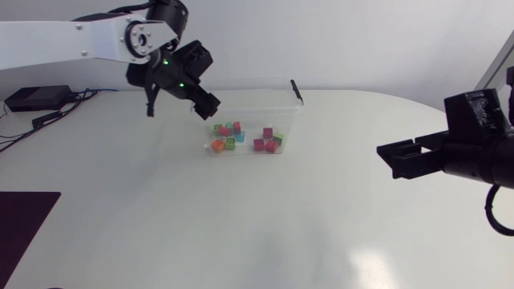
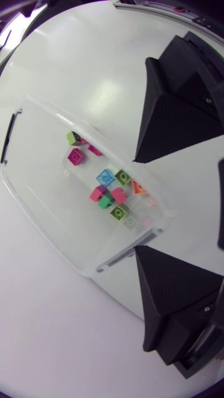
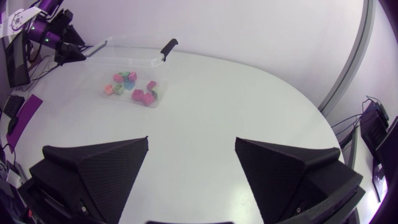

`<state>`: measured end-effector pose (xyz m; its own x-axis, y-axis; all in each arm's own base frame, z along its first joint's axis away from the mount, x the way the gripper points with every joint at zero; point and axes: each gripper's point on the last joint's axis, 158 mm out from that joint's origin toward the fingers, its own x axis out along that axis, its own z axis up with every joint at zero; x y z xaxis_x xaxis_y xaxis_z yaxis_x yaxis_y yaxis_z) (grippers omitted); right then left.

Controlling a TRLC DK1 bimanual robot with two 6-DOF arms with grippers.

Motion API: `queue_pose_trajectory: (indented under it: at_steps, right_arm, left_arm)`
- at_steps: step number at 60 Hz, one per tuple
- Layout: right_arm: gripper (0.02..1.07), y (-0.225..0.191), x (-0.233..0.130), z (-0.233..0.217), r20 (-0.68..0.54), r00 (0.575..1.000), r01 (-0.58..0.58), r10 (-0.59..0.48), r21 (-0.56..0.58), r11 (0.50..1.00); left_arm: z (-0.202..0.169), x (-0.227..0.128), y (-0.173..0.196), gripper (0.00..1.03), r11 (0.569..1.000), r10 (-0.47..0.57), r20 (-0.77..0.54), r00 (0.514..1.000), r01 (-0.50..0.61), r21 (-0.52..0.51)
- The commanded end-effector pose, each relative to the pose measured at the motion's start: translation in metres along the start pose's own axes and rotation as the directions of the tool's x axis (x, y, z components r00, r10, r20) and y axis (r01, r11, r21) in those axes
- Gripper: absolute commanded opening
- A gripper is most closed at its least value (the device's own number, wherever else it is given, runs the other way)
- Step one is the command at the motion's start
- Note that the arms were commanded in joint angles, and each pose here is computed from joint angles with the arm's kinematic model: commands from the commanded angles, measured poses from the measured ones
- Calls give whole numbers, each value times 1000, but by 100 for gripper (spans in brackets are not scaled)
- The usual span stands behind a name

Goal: Place the duplo bricks in the container

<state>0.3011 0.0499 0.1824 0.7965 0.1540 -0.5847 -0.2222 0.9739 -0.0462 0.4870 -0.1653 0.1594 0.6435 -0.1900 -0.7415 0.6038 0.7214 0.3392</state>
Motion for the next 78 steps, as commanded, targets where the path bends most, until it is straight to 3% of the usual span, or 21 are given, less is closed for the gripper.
queue_pose_trajectory:
  at_steps: [1,18,29,39,56,78]
  right_arm:
    - [103,2,-3,-19,-32,999,0,1,24,1000]
    - [103,-8,-31,-26,41,997,68,-69,30,997]
    - [103,-20,-47,-31,108,984,137,-140,41,990]
    - [103,-40,-72,-36,235,938,243,-256,83,966]
    - [103,-43,-98,-33,410,866,280,-288,80,957]
    - [103,-28,-66,-30,517,827,232,-220,43,972]
  left_arm:
    - [-3,-42,15,100,997,49,55,997,-46,-56]
    - [-49,-118,56,100,960,221,134,966,-192,-203]
    - [-85,-142,51,100,939,268,135,954,-228,-258]
    - [-123,-166,46,100,904,365,181,913,-300,-306]
    - [-174,-165,35,100,863,412,137,901,-337,-376]
    - [-202,-176,12,100,837,468,194,862,-361,-412]
